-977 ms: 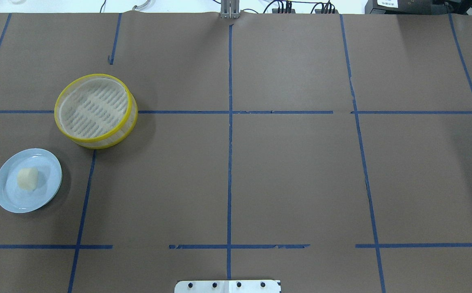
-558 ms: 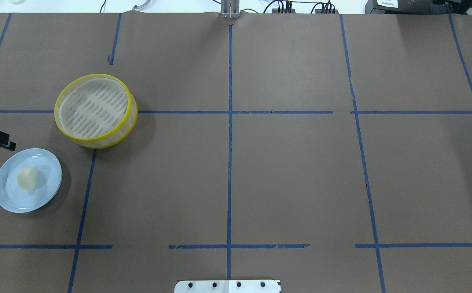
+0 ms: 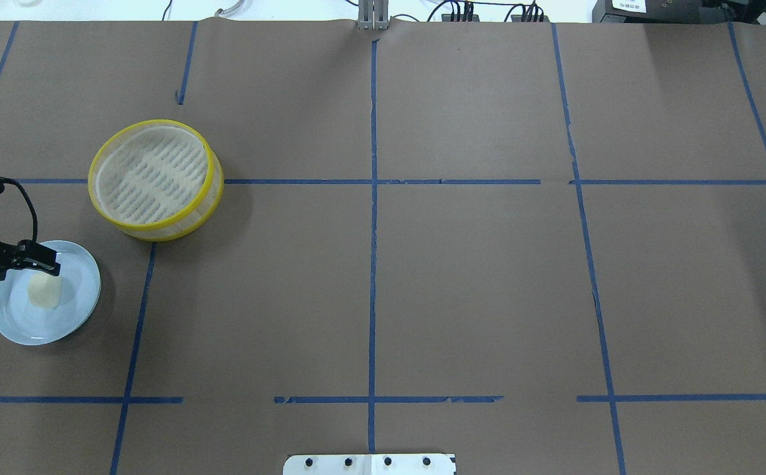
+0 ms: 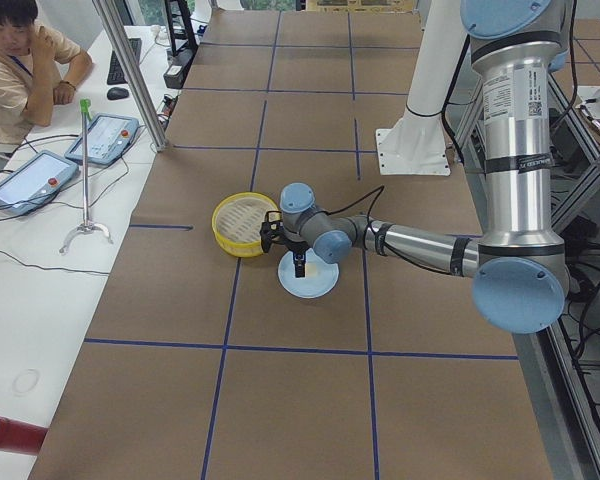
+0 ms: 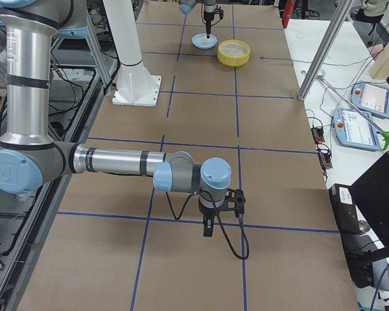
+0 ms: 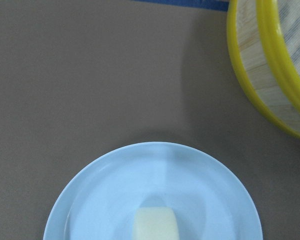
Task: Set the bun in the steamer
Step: 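Move the left gripper down over the white bun on the blue plate, then close the left gripper on the white bun and lift it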
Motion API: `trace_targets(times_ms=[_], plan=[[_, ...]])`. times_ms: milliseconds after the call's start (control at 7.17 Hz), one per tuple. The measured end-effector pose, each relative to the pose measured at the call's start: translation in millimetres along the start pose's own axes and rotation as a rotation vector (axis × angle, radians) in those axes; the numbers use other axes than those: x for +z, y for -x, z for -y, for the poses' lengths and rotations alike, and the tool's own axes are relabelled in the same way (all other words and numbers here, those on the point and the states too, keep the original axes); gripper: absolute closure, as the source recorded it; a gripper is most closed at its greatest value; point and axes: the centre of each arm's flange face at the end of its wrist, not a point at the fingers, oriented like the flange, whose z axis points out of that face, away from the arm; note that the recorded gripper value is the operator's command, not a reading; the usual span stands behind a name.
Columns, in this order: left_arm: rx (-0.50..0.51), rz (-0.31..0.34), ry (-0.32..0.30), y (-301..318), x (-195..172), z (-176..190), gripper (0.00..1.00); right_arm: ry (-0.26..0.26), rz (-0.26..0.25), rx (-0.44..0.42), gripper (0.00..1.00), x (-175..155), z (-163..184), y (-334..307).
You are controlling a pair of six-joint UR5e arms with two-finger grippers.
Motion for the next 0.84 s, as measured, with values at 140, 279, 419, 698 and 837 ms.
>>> trace_targets(times_ms=[140, 279, 419, 698, 837], plan=[[0.006, 0.003, 0.007, 2.6, 10.1, -1.9, 0.07, 0.000, 0.000, 0.000, 0.00, 0.0, 0.0, 0.0], [0.013, 0.002, 0.014, 3.7, 18.0, -4.2, 0.09, 0.000, 0.000, 0.000, 0.00, 0.0, 0.0, 0.0], [0.011, 0.001, 0.021, 2.1, 23.1, -6.9, 0.12, 0.000, 0.000, 0.000, 0.00, 0.0, 0.0, 0.0], [0.001, 0.000, 0.034, -5.3, 30.4, -13.9, 0.48, 0.000, 0.000, 0.000, 0.00, 0.0, 0.0, 0.0], [0.002, 0.002, 0.034, -7.5, 31.8, -16.0, 0.71, -0.001, 0.000, 0.000, 0.00, -0.1, 0.0, 0.0]])
